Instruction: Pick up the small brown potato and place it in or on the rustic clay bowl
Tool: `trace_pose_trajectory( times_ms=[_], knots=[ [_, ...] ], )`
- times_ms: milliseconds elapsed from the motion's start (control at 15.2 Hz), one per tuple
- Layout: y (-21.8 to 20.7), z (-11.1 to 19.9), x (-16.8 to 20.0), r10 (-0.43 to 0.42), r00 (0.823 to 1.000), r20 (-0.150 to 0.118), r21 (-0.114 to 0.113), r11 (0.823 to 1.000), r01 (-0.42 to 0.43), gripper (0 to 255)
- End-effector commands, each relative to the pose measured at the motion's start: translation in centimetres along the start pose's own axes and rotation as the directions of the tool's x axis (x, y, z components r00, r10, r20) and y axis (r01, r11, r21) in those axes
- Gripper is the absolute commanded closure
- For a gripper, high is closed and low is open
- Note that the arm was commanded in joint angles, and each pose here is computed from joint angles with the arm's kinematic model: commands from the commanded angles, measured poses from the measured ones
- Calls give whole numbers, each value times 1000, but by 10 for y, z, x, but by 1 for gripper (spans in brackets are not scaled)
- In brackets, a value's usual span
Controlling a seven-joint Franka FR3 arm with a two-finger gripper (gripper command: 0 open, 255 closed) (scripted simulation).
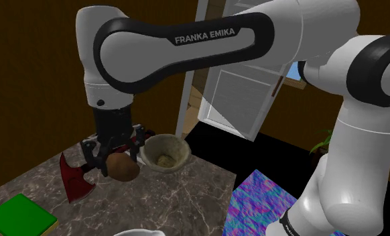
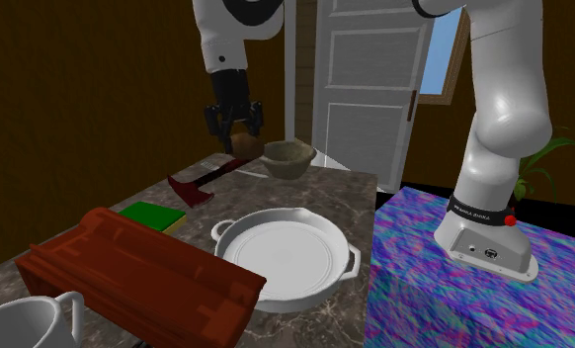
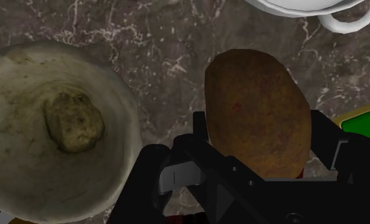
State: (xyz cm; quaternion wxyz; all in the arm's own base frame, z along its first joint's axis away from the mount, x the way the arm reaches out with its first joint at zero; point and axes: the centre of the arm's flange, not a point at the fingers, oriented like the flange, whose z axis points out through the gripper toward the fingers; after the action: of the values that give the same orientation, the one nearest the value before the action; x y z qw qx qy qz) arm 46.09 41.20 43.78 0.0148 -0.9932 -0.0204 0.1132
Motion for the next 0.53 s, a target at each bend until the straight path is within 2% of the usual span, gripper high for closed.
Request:
trace_pose_trajectory(
  times_ms=[0,462],
  knots=[
    [-1,-12,-2,0,1000,0,0,1000,0,255],
    [-2,-48,-11,0,1000,0,0,1000,0,255]
  ],
)
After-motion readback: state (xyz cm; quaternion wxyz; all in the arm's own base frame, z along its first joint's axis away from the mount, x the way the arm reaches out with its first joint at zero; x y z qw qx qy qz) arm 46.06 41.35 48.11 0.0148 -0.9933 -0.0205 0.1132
